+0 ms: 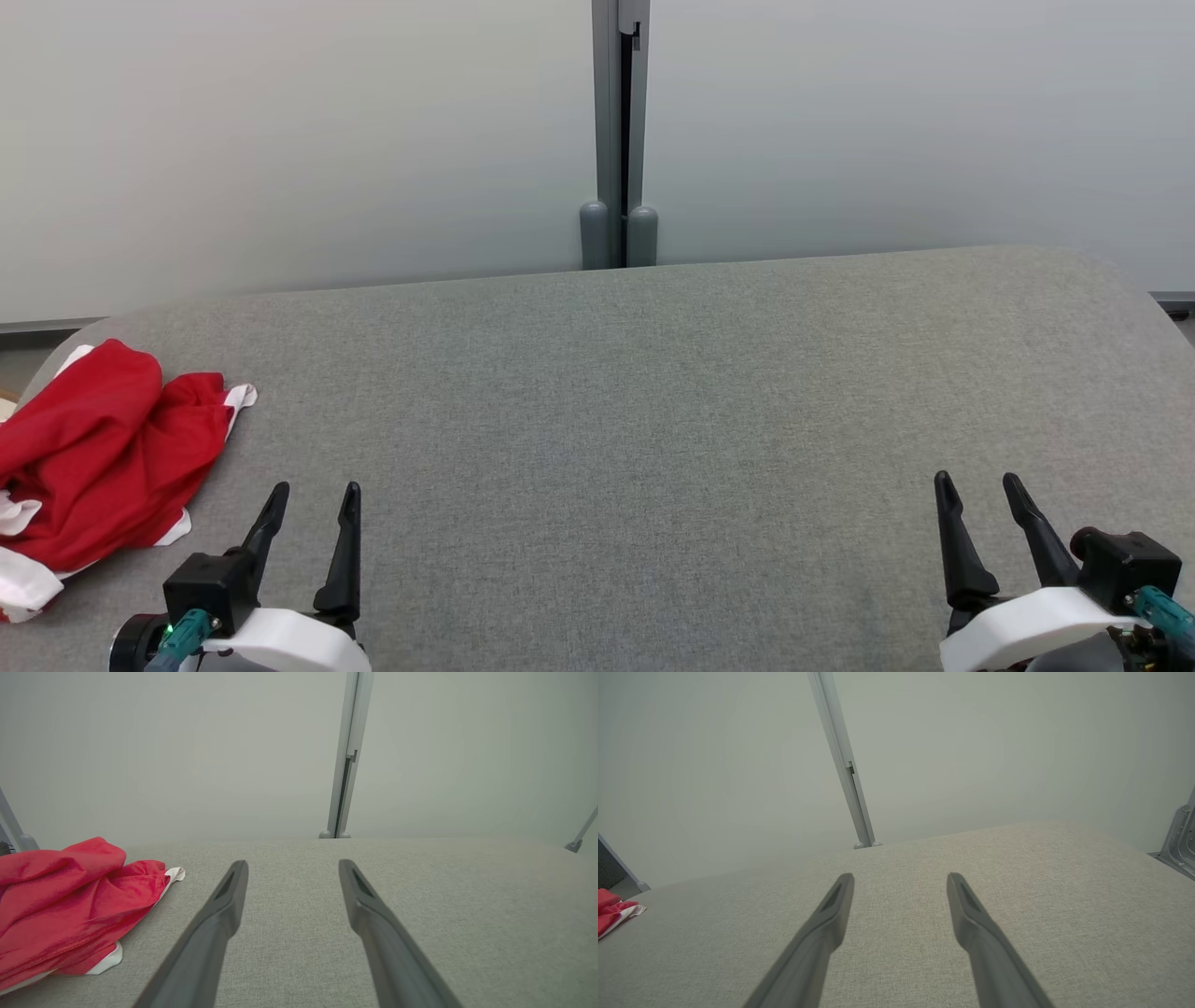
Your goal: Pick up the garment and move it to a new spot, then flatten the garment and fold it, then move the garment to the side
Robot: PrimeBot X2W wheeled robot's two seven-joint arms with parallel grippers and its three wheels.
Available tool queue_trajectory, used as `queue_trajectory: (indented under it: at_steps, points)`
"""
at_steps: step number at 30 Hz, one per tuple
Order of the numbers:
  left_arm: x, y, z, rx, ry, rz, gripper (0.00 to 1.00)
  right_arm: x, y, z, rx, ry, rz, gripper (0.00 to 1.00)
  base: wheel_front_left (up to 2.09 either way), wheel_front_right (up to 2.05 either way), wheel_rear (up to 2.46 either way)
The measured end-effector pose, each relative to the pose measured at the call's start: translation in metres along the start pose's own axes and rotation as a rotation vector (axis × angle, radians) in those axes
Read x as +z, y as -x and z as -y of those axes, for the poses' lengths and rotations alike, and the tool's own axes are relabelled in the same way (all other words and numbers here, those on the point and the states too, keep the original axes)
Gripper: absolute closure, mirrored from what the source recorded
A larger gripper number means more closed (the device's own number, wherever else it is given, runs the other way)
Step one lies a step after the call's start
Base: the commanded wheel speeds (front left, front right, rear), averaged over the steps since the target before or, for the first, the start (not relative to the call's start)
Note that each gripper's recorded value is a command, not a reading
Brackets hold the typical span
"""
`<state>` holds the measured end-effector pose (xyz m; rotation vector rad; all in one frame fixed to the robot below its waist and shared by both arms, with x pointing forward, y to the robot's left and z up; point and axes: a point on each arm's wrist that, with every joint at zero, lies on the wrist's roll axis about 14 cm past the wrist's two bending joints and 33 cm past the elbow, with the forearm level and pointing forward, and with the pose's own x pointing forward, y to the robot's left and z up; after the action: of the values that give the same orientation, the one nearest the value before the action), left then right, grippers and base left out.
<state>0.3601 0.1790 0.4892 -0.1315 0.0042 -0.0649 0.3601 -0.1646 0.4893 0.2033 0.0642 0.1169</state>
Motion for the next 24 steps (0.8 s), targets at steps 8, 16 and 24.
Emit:
queue_trajectory:
  at_steps: [8,16,24]
  points:
    - [-0.0037,0.0030,0.0002,-0.002,-0.039,-0.003,0.00,0.0006,0.0009,-0.0009,0.004,0.045,0.004,0.00,0.00,0.00,0.00]
    - [-0.0049,0.0046,-0.0012,0.007,-0.050,0.002,0.00,0.0004,0.0022,-0.0003,-0.001,0.067,0.008,0.00,0.00,0.00,0.00]
    - [-0.0074,0.0067,-0.0021,0.008,-0.063,-0.001,0.00,-0.0001,0.0023,-0.0032,0.005,0.084,0.011,0.00,0.00,0.00,0.00]
